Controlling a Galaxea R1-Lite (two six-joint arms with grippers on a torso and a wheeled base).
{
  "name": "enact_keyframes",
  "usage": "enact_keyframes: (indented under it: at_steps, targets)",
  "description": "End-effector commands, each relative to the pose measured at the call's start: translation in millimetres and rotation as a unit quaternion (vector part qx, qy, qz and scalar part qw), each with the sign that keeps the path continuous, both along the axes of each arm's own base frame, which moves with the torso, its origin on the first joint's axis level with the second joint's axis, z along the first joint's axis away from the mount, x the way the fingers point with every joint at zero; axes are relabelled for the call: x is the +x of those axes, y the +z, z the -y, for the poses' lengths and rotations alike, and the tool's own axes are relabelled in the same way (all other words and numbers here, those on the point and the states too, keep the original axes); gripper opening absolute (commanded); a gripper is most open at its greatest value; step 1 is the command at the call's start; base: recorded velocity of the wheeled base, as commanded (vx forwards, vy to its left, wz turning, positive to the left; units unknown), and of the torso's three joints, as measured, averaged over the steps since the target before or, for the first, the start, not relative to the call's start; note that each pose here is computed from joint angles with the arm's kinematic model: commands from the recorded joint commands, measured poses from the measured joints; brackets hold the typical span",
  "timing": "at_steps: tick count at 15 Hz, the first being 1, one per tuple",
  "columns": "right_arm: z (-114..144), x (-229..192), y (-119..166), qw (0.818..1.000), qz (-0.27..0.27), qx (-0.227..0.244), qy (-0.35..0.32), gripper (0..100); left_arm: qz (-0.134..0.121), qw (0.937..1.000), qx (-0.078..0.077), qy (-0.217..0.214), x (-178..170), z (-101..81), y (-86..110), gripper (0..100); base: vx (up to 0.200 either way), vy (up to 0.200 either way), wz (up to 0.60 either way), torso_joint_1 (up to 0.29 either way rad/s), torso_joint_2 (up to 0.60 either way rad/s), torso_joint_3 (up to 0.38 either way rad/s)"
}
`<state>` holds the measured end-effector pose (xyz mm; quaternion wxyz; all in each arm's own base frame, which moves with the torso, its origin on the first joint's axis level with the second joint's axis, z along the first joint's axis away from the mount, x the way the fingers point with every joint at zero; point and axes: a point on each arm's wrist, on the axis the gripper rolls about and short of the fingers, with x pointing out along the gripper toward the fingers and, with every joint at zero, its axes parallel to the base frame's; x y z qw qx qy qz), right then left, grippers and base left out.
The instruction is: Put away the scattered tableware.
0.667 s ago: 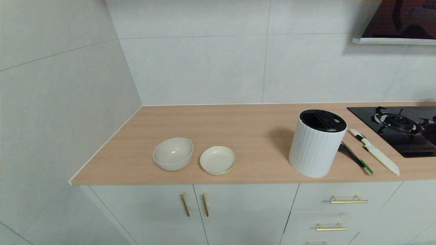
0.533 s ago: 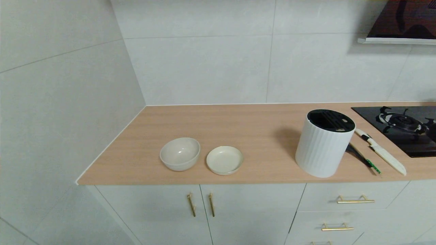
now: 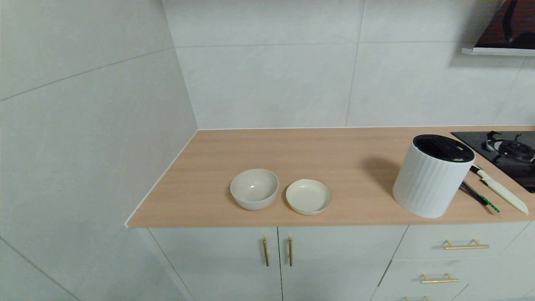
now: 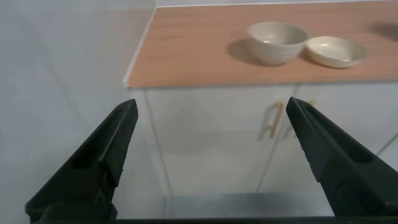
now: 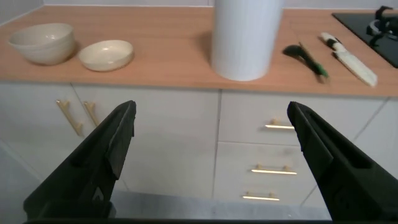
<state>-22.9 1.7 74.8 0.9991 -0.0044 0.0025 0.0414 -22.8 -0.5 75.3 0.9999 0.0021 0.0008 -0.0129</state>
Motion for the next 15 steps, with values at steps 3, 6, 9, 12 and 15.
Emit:
enact_keyframes:
  at_steps: [3,6,9,12,15]
  targets:
    - [0.0,0.1,0.0,1.0,0.0,0.0,0.001,100,0.0,1.0,0.0,0.0,0.0,0.0,0.0,100,0.0,0.0,0.0,0.0,0.0,0.0]
    - [0.0,0.1,0.0,1.0,0.0,0.0,0.001,100,0.0,1.0,0.0,0.0,0.0,0.0,0.0,100,0.0,0.0,0.0,0.0,0.0,0.0]
    - [0.0,0.1,0.0,1.0,0.0,0.0,0.001,100,0.0,1.0,0.0,0.0,0.0,0.0,0.0,100,0.0,0.067,0.0,0.001,0.0,0.001]
    - [0.0,0.1,0.0,1.0,0.0,0.0,0.001,100,0.0,1.0,0.0,0.0,0.0,0.0,0.0,100,0.0,0.133,0.0,0.002,0.0,-0.002]
    - [0.0,0.1,0.0,1.0,0.0,0.0,0.001,100,0.0,1.0,0.0,0.0,0.0,0.0,0.0,100,0.0,0.0,0.0,0.0,0.0,0.0]
